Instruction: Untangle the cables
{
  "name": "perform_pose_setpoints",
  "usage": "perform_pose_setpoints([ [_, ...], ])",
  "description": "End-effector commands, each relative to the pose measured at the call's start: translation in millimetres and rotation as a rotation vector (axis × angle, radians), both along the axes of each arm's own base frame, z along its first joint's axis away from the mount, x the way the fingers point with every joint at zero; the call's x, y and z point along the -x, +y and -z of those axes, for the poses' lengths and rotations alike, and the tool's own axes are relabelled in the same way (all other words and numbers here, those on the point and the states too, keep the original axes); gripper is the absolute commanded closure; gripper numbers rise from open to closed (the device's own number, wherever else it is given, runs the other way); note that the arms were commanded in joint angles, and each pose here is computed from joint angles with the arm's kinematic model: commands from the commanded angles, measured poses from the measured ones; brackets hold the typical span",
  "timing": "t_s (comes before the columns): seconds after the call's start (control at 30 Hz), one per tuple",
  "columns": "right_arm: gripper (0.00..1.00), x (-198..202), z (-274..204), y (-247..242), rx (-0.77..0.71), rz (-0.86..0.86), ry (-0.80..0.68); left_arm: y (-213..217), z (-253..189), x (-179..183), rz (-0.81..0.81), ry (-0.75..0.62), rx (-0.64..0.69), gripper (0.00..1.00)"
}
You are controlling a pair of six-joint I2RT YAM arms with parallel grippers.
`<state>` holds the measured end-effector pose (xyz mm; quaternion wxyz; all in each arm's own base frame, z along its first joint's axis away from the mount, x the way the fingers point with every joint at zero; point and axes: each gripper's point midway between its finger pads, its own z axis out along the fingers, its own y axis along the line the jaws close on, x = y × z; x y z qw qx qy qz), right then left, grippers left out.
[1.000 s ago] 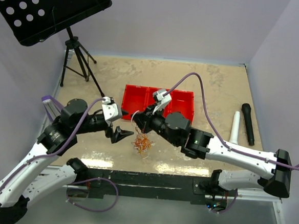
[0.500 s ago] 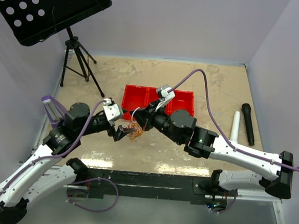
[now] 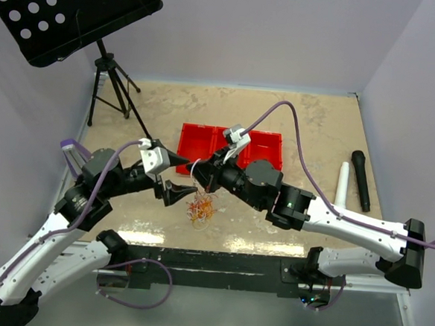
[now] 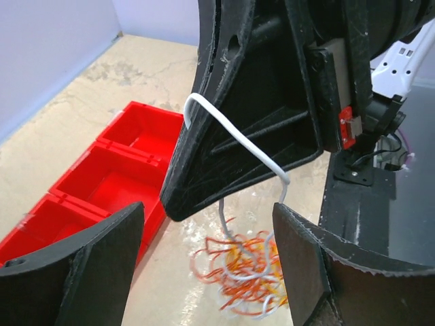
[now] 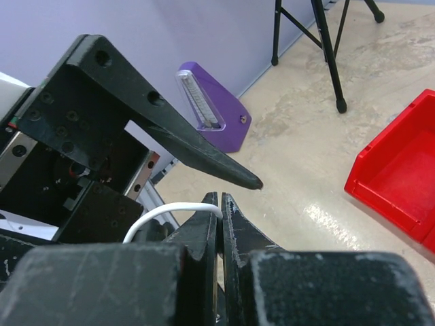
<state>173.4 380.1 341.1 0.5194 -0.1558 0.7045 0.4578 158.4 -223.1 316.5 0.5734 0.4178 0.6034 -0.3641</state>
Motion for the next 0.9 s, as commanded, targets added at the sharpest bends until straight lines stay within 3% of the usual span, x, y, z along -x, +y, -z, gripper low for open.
perform_pose_setpoints([
  [0.0, 1.00, 3, -30, 4, -0.089, -0.020, -0.017, -12, -5, 1, 0.041, 0.055, 0.068, 0.21],
  [0.2, 1.00, 6, -39, 8, -0.126, -0.040, -0.014, -14, 8, -6, 0.021, 0.077, 0.080, 0.35],
  [0.43, 1.00, 12, -50, 7, -0.152, -0.069, -0.017, -8, 10, -15, -0.043, 0.057, 0.067, 0.58],
  [0.87, 1.00, 18, -81, 15, -0.259, -0.110, -0.021, -14, 11, -24, -0.081, 0.144, 0.148, 0.62],
])
